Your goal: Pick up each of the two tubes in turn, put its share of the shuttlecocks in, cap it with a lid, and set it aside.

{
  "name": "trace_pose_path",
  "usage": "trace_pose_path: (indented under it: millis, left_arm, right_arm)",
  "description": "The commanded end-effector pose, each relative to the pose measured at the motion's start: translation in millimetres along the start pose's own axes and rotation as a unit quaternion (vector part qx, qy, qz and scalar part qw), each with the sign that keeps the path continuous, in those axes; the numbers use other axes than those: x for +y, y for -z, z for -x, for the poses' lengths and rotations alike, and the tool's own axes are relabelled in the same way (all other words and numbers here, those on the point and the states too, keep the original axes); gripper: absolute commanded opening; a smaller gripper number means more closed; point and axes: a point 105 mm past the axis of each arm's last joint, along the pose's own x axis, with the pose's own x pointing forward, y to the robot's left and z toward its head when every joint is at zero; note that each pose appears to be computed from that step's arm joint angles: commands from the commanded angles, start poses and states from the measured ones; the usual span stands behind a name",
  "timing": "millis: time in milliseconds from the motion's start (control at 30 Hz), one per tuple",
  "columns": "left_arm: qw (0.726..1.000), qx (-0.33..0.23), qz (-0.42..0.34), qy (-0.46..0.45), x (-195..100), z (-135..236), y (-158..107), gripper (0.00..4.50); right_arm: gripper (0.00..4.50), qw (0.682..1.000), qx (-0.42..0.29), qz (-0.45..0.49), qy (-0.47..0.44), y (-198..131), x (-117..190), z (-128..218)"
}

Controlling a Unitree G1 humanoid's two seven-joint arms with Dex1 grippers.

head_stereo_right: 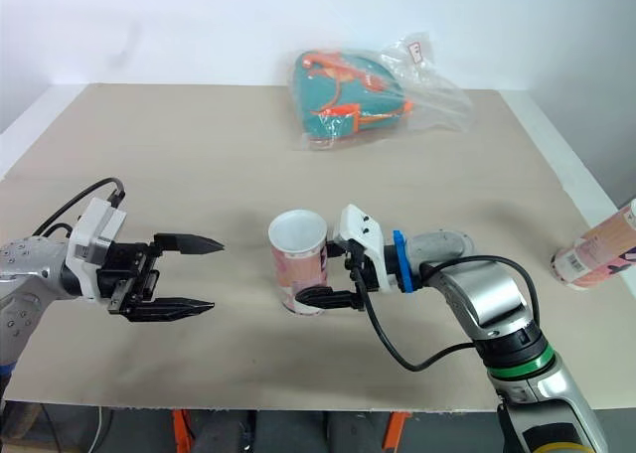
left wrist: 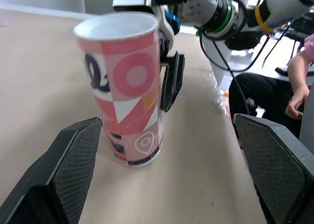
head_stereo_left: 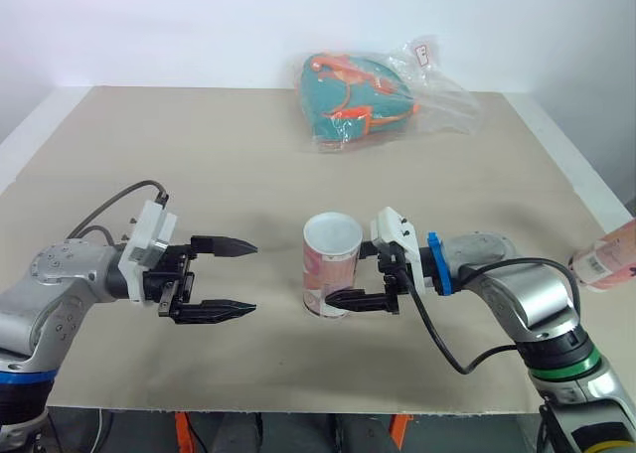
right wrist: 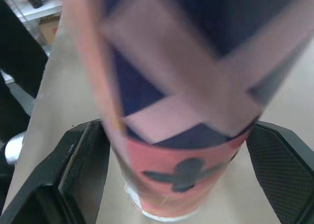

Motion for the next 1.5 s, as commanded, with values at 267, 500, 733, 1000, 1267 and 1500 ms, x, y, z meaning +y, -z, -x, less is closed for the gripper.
trace_pose_path:
  millis: [267, 500, 733, 1000, 1267, 1500]
  left_arm:
    - [0.999, -0.002, -0.028, 0.022, 5.9, -13.2, -5.0, 4.5]
    - [0.994, -0.05, -0.061, 0.078, 22.5, -54.2, -21.0, 4.5]
    - [0.986, -0.124, -0.042, 0.107, 40.2, -82.9, -49.5, 4.5]
    - [0.987, -0.096, -0.048, 0.116, 53.9, -110.3, -38.4, 4.5]
    - [0.987, -0.101, -0.051, 0.115, 65.7, -131.7, -44.1, 4.5]
    - [0.996, -0.058, -0.053, 0.052, 84.5, -141.7, -27.6, 4.5]
  right_arm:
    - [2.02, 1.0, -0.017, 0.018, -0.002, -10.4, 0.4, 1.1]
    - [2.02, 0.997, -0.028, 0.014, 0.075, -16.0, -22.2, 31.8]
    - [2.02, 0.954, -0.101, -0.012, 0.281, -13.0, -49.2, 109.4]
    - [2.02, 0.82, -0.138, -0.069, 0.552, 38.2, -58.7, 205.0]
    - [2.02, 0.736, -0.152, -0.08, 0.655, 57.6, -61.5, 245.8]
    - [2.02, 0.729, -0.079, -0.086, 0.675, 81.5, -66.6, 252.1]
